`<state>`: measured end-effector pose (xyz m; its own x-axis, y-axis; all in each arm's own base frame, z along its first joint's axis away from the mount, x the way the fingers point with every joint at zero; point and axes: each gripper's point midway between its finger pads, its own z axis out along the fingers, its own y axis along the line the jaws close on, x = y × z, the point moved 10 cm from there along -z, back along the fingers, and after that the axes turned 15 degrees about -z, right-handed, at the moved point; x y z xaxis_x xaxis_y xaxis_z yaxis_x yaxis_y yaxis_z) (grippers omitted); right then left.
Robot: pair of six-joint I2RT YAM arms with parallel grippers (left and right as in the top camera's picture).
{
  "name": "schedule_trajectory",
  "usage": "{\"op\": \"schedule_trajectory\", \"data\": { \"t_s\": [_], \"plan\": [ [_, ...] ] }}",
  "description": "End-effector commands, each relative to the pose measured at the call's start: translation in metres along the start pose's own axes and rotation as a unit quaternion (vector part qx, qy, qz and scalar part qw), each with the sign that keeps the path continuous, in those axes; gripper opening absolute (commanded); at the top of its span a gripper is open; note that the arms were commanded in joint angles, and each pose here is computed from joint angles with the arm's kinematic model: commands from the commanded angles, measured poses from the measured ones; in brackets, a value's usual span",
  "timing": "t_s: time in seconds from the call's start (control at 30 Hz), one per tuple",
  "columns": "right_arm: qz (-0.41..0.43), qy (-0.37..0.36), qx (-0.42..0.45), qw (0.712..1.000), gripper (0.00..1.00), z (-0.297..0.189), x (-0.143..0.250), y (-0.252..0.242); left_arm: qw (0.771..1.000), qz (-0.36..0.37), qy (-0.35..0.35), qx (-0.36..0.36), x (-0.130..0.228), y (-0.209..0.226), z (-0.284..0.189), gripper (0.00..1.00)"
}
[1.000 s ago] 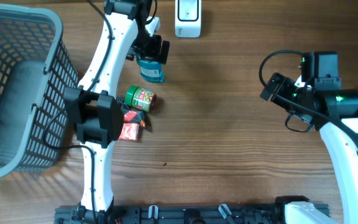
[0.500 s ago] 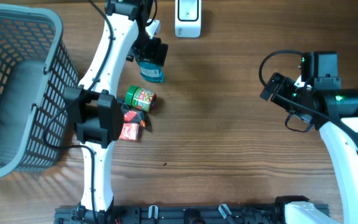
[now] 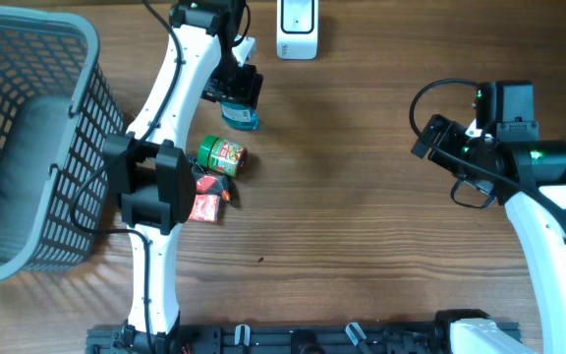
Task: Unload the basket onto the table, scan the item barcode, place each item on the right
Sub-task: 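Grasp the Listerine bottle with the left gripper and lift it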
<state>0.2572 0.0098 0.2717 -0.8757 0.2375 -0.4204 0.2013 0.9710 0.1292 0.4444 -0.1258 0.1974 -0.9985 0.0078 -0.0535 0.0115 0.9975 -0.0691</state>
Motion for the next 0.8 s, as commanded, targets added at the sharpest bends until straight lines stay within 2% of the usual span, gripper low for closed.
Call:
{"op": "schedule_trajectory", "data": {
  "t_s": [0.0, 0.2, 0.57, 0.77],
  "plan": [
    [-0.007, 0.003, 0.013, 1.000, 1.00, 0.004, 0.000, -0.001, 1.000, 0.001, 0.025, -0.012, 0.004, 0.003, 0.011, 0.67],
    [-0.007, 0.000, 0.012, 1.000, 1.00, 0.004, -0.001, -0.001, 0.999, -0.001, 0.041, -0.016, 0.010, 0.004, 0.009, 0.53],
    [-0.007, 0.000, 0.012, 1.000, 1.00, 0.004, -0.001, -0.001, 0.998, -0.058, 0.026, -0.011, 0.020, -0.006, -0.017, 0.51],
    [-0.007, -0.001, 0.011, 1.000, 1.00, 0.004, -0.001, -0.001, 0.987, -0.128, 0.046, 0.082, 0.027, -0.020, -0.033, 0.50]
  ]
}}
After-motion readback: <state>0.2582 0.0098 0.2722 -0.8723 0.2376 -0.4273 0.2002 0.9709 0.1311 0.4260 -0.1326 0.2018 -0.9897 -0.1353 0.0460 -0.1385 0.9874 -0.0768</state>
